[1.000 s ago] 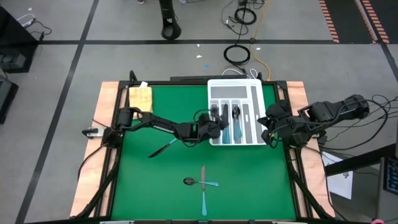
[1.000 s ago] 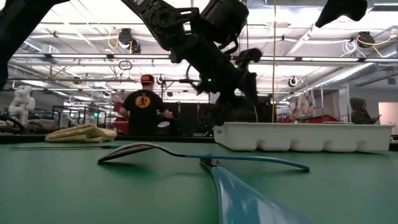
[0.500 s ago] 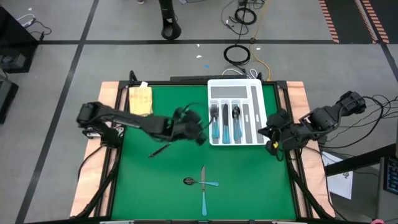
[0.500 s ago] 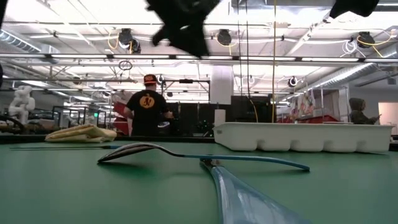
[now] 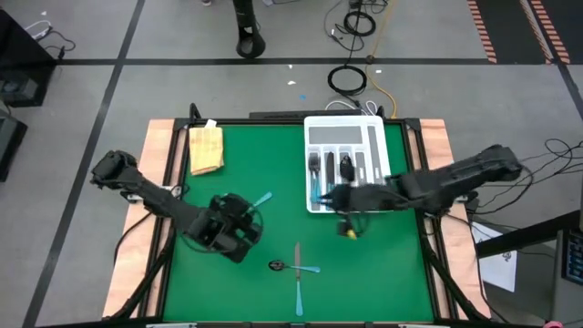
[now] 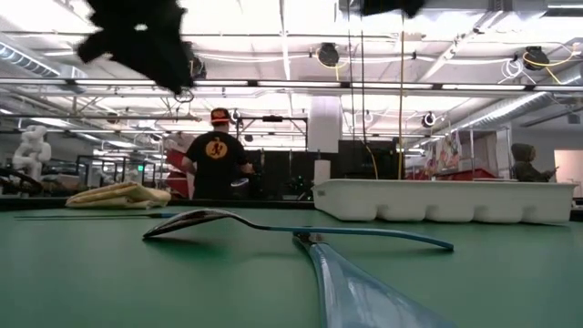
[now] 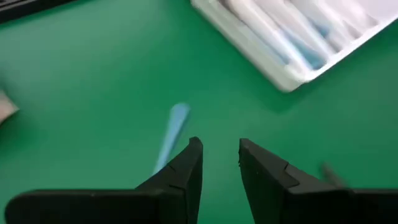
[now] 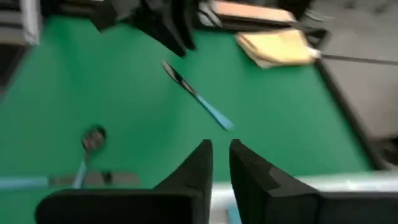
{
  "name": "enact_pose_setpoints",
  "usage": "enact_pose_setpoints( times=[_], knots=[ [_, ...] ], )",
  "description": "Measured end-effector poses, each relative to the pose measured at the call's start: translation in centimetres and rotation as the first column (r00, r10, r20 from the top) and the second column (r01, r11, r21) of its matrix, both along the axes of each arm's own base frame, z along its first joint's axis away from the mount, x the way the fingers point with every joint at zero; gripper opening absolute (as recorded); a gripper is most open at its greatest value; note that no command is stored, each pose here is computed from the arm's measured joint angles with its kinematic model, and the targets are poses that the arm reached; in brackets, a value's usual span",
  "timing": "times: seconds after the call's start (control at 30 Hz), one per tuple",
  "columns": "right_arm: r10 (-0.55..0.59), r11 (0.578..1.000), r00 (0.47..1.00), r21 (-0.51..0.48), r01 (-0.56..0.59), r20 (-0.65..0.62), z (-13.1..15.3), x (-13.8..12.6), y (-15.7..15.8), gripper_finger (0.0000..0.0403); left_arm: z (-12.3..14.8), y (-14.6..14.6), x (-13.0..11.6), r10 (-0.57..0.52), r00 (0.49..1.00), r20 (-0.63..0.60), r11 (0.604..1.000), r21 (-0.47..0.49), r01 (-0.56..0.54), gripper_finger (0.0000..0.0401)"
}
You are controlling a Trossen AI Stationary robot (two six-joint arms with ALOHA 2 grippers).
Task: Sort silverware
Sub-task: Put the blue table knife into the silverware organizer
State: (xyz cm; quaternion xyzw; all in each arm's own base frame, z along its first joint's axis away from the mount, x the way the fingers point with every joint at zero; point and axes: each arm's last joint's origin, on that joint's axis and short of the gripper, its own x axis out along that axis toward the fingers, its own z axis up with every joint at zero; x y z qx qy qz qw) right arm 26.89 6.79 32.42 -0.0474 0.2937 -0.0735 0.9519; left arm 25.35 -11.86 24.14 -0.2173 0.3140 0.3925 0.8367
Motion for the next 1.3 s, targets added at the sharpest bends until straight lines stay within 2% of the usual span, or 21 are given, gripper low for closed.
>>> enact_pose_setpoints(
  times=[0.2,0.3,0.43,0.7,0.83,0.93,1.1,1.23,1.3],
  knots=[
    [0.173,0.982,0.984,0.075,-0.175,0.032,-4.2,6.7,-2.3,0.0071,1.4,-0.5,-4.3,0.086,0.996,-0.023,0.996,0.02,-0.086,0.0109],
    [0.194,0.979,0.981,0.065,-0.196,0.031,-6.7,9.2,-3.6,0.0083,2.3,-0.5,-6.6,0.119,0.993,-0.02,0.992,0.055,-0.118,0.0109],
    [0.198,0.978,0.98,0.068,-0.197,0.003,-9.7,12.2,-5.5,0.0105,3.2,-0.5,-8.5,0.124,0.992,-0.01,0.99,0.076,-0.122,0.0109],
    [0.316,0.949,0.947,0.024,-0.315,-0.054,-11.7,18.8,-8.2,0.0146,3.4,-1.2,-9.6,0.079,0.997,-0.009,0.995,0.056,-0.079,0.0109],
    [0.39,0.918,0.917,-0.037,-0.394,-0.084,-12.5,21.9,-8.8,0.0153,3.4,-1.5,-9.9,0.058,0.998,-0.019,0.997,0.061,-0.056,0.0109],
    [0.462,0.883,0.882,-0.043,-0.467,-0.097,-13.7,23.9,-9.0,0.0153,3.5,-1.6,-10.2,0.044,0.999,-0.03,0.997,0.071,-0.041,0.0109],
    [0.553,0.824,0.824,-0.066,-0.562,-0.123,-15.7,26.5,-9.1,0.0153,3.5,-1.7,-10.5,0.03,0.999,-0.043,0.996,0.086,-0.026,0.0109],
    [0.572,0.807,0.808,-0.08,-0.585,-0.145,-17.9,27.8,-9.4,0.0153,3.3,-1.6,-10.7,0.029,0.998,-0.054,0.995,0.099,-0.024,0.0109],
    [0.588,0.8,0.794,-0.037,-0.599,-0.152,-19.2,28.0,-9.6,0.0153,3.0,-1.6,-10.8,0.028,0.998,-0.062,0.994,0.107,-0.021,0.0109]
  ],
)
